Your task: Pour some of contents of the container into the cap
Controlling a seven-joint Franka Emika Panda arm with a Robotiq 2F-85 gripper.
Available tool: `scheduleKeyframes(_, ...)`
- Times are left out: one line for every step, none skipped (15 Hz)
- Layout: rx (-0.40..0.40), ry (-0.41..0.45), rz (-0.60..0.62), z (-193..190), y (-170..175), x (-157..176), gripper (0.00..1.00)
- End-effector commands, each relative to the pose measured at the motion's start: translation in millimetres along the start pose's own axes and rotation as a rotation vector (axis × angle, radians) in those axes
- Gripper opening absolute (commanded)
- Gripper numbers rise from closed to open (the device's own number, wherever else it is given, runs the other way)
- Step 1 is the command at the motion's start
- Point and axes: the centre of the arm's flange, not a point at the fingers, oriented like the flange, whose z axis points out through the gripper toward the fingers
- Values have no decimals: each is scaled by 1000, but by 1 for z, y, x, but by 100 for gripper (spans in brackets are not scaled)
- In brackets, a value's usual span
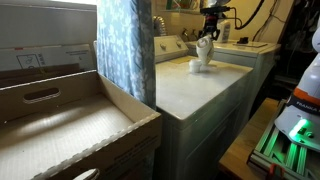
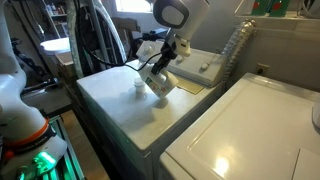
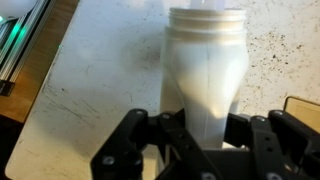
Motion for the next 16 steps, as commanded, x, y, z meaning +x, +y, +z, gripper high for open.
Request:
scheduleKeyframes(73, -67, -8, -19, 14, -3, 0)
scheduleKeyframes(92, -84, -9, -20, 16, -2, 0)
scheduleKeyframes(107, -103, -6, -19, 17, 1, 0)
scheduleKeyframes(120, -122, -1, -18, 18, 3, 0)
scheduleKeyframes(130, -141, 6, -18, 19, 5, 0)
scheduleKeyframes(136, -158, 16, -17, 20, 6, 0)
scheduleKeyframes(142, -184, 26, -17, 21, 8, 0)
scheduleKeyframes(148, -199, 34, -16, 22, 9, 0)
scheduleKeyframes(148, -212, 45, -15, 23, 11, 0)
scheduleKeyframes(146, -218, 54, -14, 23, 12, 0)
scheduleKeyframes(147, -223, 59, -13, 24, 13, 0)
scheduleKeyframes(148, -227, 67, -12, 24, 15, 0)
scheduleKeyframes(151, -233, 75, -12, 25, 17, 0)
scheduleKeyframes(160, -242, 83, -11, 25, 20, 0)
scheduleKeyframes(173, -249, 92, -10, 26, 22, 0)
scheduleKeyframes(184, -259, 101, -9, 27, 24, 0)
